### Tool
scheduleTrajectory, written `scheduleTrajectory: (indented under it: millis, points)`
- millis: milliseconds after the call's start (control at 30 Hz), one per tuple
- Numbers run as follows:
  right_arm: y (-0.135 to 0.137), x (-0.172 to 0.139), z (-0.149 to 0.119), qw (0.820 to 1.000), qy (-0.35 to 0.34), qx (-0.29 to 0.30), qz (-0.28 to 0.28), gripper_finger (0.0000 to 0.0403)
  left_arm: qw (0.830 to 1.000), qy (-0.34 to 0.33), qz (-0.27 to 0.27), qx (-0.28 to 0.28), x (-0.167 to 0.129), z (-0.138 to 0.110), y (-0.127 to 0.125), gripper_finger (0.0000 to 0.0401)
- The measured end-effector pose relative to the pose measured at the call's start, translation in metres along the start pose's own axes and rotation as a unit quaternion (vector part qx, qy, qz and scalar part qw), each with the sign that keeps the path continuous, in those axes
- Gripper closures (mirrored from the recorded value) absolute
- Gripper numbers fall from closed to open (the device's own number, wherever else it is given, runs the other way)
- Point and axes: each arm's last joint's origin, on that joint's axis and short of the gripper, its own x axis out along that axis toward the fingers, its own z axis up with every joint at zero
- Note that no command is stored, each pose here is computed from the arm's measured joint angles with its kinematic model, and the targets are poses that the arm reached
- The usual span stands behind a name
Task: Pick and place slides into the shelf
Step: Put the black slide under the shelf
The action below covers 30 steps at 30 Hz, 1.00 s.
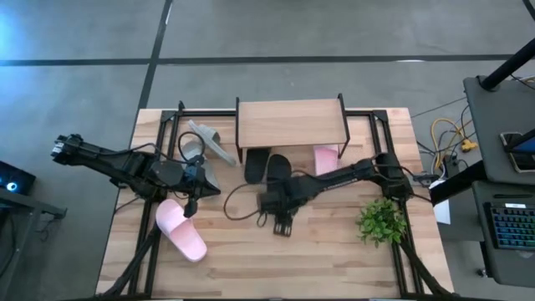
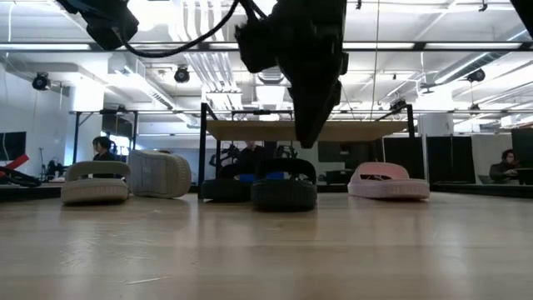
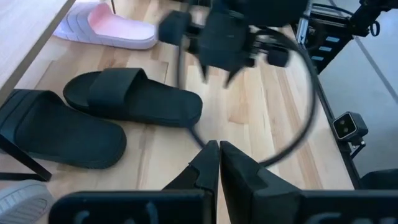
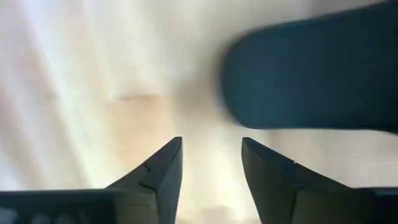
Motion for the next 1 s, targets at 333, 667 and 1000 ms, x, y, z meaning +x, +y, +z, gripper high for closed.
scheduleTrajectory:
  millis: [333,667,1000]
  points:
    - [0.024,0.03,-0.007,0.992,-0.102,0.076,-0.025,0.038,1.0,0.025,0.009,0.005,0.003,-0.007,0.002,0.0401]
    - [-0.015,0.052,-0.01,0.991,-0.061,0.107,-0.05,0.039,0.999,0.03,0.01,0.022,0.003,-0.008,0.002,0.0401]
    - [-0.054,0.047,0.006,0.981,-0.091,0.124,-0.114,0.039,0.999,0.03,0.01,0.032,0.004,-0.008,0.002,0.0401]
